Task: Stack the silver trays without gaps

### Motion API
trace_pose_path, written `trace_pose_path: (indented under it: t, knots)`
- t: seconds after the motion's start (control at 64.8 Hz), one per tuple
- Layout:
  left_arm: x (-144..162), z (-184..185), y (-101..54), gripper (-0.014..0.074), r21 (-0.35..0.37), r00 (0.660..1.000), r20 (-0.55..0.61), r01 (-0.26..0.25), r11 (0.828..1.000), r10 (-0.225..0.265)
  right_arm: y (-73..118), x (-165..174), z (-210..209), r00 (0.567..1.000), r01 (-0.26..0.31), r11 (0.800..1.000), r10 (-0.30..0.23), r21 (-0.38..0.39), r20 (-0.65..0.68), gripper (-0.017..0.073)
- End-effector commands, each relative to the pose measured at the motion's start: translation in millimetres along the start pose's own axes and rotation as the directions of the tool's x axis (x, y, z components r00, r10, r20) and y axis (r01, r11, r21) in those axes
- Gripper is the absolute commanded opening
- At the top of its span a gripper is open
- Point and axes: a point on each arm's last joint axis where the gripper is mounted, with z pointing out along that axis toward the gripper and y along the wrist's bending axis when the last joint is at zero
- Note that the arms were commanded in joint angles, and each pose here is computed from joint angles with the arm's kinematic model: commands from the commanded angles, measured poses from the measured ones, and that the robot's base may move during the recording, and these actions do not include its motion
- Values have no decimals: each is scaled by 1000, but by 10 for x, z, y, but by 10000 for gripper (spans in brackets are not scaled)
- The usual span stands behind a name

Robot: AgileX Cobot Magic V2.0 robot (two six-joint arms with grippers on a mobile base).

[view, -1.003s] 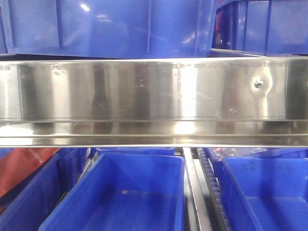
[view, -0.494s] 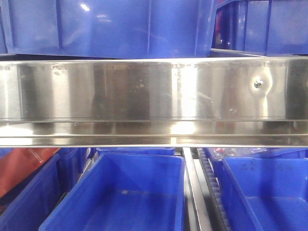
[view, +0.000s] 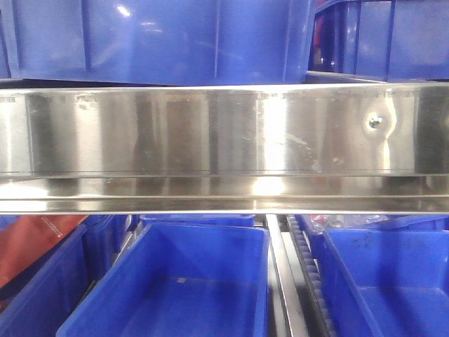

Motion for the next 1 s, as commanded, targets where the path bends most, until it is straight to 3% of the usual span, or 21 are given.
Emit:
trace_pose_path:
  t: [0.0,0.987]
  knots:
    - [-36,-99,-15,-16,32,999,38,-1,1000,0,9,-41,-8,999,17,1000,-16,-10,50,-77]
    - [-36,-99,-15,-16,32,999,38,-1,1000,0,9,-41,-8,999,17,1000,-16,-10,50,-77]
